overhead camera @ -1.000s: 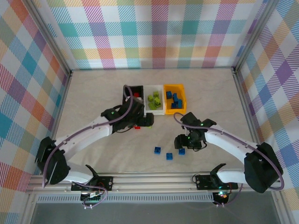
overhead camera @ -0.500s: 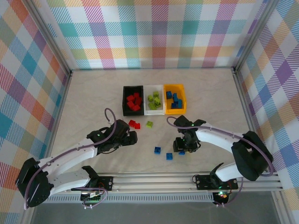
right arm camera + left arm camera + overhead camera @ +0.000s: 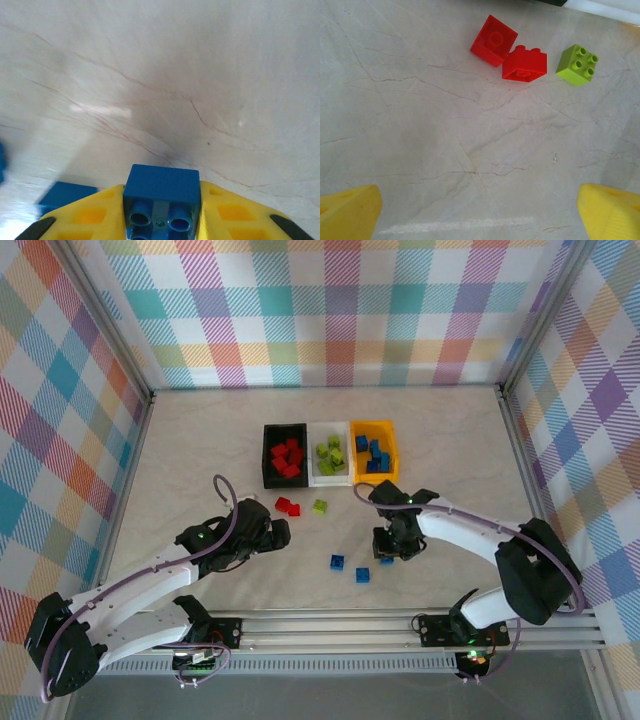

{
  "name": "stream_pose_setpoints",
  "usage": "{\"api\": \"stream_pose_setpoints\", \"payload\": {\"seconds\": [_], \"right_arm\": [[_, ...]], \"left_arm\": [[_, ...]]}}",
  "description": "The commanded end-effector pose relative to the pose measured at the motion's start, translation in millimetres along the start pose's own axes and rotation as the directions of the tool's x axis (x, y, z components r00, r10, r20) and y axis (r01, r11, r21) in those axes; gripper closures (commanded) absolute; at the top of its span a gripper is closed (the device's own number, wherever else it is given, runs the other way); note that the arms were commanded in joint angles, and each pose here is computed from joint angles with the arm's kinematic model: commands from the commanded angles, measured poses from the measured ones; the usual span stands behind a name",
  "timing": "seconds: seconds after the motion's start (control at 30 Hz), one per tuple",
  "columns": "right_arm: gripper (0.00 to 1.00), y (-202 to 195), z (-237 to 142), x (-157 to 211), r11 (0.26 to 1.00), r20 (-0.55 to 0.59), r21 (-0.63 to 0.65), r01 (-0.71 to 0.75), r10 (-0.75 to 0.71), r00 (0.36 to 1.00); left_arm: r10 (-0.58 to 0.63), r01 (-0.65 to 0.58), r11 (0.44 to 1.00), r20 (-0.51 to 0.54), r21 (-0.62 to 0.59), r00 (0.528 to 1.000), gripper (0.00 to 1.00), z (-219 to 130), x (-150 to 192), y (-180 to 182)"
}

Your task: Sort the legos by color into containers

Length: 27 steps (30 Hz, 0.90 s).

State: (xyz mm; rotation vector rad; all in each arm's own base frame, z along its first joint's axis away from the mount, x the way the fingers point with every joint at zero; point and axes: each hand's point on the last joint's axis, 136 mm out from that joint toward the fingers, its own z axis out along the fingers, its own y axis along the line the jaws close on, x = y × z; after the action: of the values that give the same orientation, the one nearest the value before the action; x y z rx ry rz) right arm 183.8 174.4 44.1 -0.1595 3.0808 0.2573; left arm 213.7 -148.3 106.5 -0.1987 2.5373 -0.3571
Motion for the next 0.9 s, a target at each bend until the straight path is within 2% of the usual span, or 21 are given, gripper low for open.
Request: {"api": "stream_pose_setpoints", "payload": {"seconds": [0.0,0.13,0.27,0.43,0.57,0.67,0.77,0.87], "right_arm": [[0.69,11.9,-38.4,-45.3,0.999,0.142,-0.006,0.053,-0.052,0.989],[0.69,12.9,-71.1,-120.9,0.999,0.307,-0.031,0.015,-0.005,0.952],[0.68,7.0,-87.2,-196.3,0.998,0.412,-0.032,-0.049,0.058,0.909],[0.67,1.9,-72.6,-261.7,0.994,0.417,-0.036,-0.106,0.111,0.902],[0.65,2.8,-58.2,-287.0,0.992,0.389,-0.024,-0.121,0.121,0.913],[0.61,11.8,-52.0,-291.1,0.991,0.365,-0.062,-0.119,0.133,0.922],[0.45,15.5,-54.8,-291.0,0.989,0.362,-0.085,-0.121,0.144,0.921],[0.39,18.6,-74.4,-288.4,0.99,0.395,-0.097,-0.104,0.134,0.909]], "left_arm": [[-0.002,0.002,1.0,-0.019,-0.031,1.0,0.0,3.4,4.2,8.1],[0.002,-0.003,1.0,-0.028,-0.02,1.0,0.0,4.2,4.5,5.8],[0.006,-0.006,1.0,-0.042,-0.01,0.999,0.0,4.9,4.9,3.3],[0.006,-0.007,1.0,-0.055,-0.009,0.998,0.0,3.0,4.6,2.5],[0.004,-0.004,1.0,-0.049,0.003,0.999,0.0,-0.2,2.9,1.3],[0.004,-0.004,1.0,-0.046,0.003,0.999,0.0,-1.8,2.6,2.6],[0.008,-0.008,1.0,-0.048,0.006,0.999,0.0,-2.0,2.8,2.6],[0.01,-0.009,1.0,-0.054,0.014,0.998,0.0,-2.0,2.5,1.0]]}}
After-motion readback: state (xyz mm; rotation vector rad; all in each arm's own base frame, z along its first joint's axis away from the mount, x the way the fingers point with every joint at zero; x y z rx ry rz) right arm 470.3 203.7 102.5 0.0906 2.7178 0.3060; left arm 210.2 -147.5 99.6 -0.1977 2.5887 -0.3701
